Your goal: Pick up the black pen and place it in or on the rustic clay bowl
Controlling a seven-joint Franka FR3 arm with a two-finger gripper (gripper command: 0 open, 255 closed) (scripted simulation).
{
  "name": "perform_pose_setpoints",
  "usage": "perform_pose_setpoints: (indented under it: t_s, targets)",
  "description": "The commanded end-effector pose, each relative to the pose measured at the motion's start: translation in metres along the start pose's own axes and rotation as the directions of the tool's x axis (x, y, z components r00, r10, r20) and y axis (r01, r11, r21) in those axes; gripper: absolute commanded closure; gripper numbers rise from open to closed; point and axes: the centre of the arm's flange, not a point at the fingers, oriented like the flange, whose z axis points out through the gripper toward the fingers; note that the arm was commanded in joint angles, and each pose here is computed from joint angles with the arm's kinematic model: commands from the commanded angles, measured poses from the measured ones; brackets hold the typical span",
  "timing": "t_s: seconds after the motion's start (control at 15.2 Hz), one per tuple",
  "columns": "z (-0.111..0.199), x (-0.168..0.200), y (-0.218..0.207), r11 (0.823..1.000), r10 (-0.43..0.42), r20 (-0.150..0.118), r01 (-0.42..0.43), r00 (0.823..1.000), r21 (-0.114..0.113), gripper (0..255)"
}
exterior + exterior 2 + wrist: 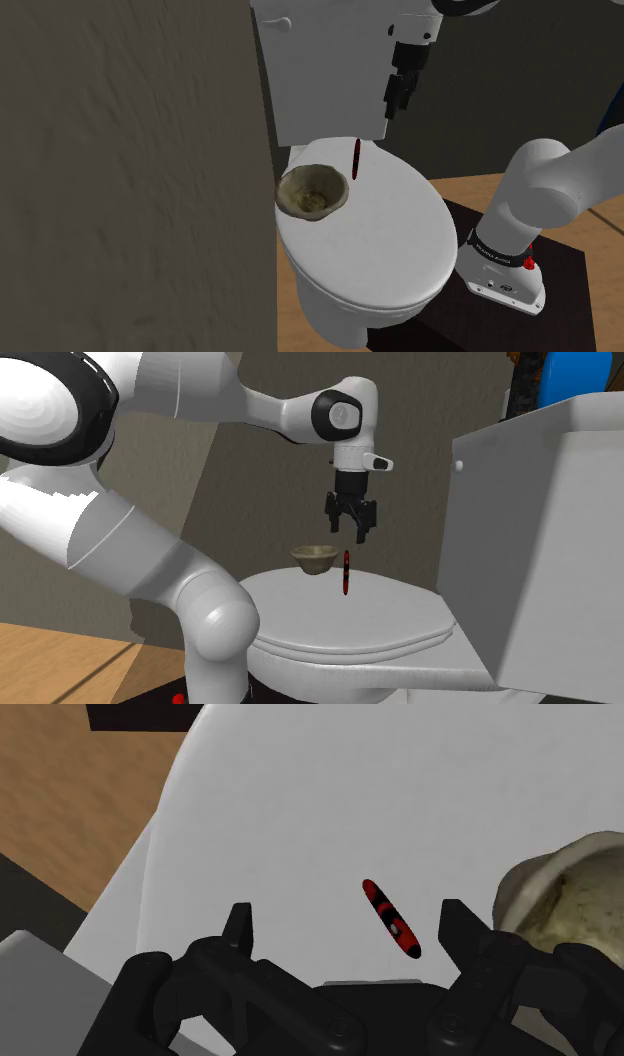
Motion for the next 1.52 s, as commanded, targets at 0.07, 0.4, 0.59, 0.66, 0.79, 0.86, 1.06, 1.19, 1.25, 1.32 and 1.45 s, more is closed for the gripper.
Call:
perform_pose_setpoints:
  t_s: [0.07,0.4,0.59,0.66,0.79,0.86,1.06,1.19,1.25,1.32,1.45]
  targets:
    - [0.007,0.008,-0.009,1.0,0.004,0.004,-0.004,1.0,-0.011,0]
    - [0.046,0.051,-0.054,0.998,0.024,0.022,-0.023,0.999,-0.064,0]
    - [0.066,0.072,-0.076,0.995,0.035,0.03,-0.032,0.999,-0.091,0]
    - [0.071,0.072,-0.075,0.995,0.035,0.03,-0.032,0.999,-0.091,0]
    - [0.082,0.072,-0.075,0.995,0.035,0.03,-0.032,0.999,-0.091,0]
    - [0.087,0.072,-0.074,0.995,0.035,0.03,-0.032,0.999,-0.091,0]
    - [0.103,0.071,-0.073,0.995,0.035,0.03,-0.032,0.999,-0.091,0]
    - [0.106,0.071,-0.072,0.995,0.035,0.03,-0.032,0.999,-0.091,0]
    - [0.106,0.071,-0.072,0.995,0.035,0.03,-0.032,0.999,-0.091,0]
    - [0.106,0.071,-0.072,0.995,0.035,0.03,-0.032,0.999,-0.091,0]
    - [0.106,0.071,-0.072,0.995,0.035,0.03,-0.032,0.999,-0.091,0]
